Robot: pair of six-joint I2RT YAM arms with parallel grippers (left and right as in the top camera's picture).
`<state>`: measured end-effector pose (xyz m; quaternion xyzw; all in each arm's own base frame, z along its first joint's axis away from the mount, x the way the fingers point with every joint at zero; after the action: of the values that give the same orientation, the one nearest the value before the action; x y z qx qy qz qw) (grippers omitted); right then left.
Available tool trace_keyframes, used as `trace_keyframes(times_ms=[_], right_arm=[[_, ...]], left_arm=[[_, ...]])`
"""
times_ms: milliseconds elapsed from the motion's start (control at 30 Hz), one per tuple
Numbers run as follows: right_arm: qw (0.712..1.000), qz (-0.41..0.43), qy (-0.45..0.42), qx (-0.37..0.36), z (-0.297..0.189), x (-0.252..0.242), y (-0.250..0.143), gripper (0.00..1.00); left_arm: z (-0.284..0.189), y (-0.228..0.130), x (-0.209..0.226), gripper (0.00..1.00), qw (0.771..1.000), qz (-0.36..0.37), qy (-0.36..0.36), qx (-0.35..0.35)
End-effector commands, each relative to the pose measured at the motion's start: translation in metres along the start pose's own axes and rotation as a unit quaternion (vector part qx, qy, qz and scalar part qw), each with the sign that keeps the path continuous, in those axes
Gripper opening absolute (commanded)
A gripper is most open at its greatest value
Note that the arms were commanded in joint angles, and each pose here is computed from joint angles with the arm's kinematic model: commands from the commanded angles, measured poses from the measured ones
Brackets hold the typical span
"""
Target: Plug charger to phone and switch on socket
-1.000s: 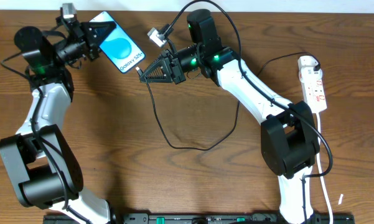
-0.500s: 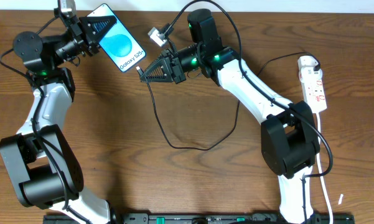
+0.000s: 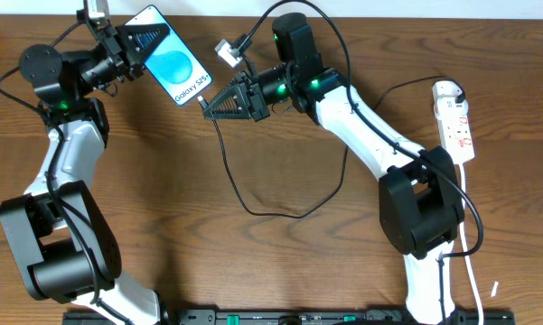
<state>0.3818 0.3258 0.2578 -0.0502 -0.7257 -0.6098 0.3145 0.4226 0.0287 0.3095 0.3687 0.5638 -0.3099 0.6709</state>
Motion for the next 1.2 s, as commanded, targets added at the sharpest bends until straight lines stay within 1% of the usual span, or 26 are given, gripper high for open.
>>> trace_keyframes(times_ms=[0, 600, 1167], right_arm=[[1.0, 0.001, -0.004, -0.003, -0.0046, -0.0053, 0.0004, 0.01], [1.0, 0.001, -0.014, -0.003, -0.0043, -0.0071, 0.0005, 0.01], [1.0, 0.001, -0.014, -0.003, -0.0043, -0.0071, 0.0005, 0.01]], left_arm=[[-0.0002, 0.0001, -0.0079, 0.07, 1.0, 0.021, -0.004, -0.002], [0.0008, -0.0037, -0.0073, 0.07, 1.0, 0.021, -0.002, 0.017], [0.0055, -0.0071, -0.0071, 0.07, 0.999, 0.043, -0.003, 0.028]])
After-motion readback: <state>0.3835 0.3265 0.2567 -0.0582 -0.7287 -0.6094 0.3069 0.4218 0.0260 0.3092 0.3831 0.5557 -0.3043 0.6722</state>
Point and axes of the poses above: each gripper's point midway between its finger pads, its own z axis out along the fingers, its own x axis along the line the jaws close on, y = z × x, the point moved 8 cm from there along -z, back along the fingers, and after that the axes turned 13 degrees about -z, right-handed, at the moved point
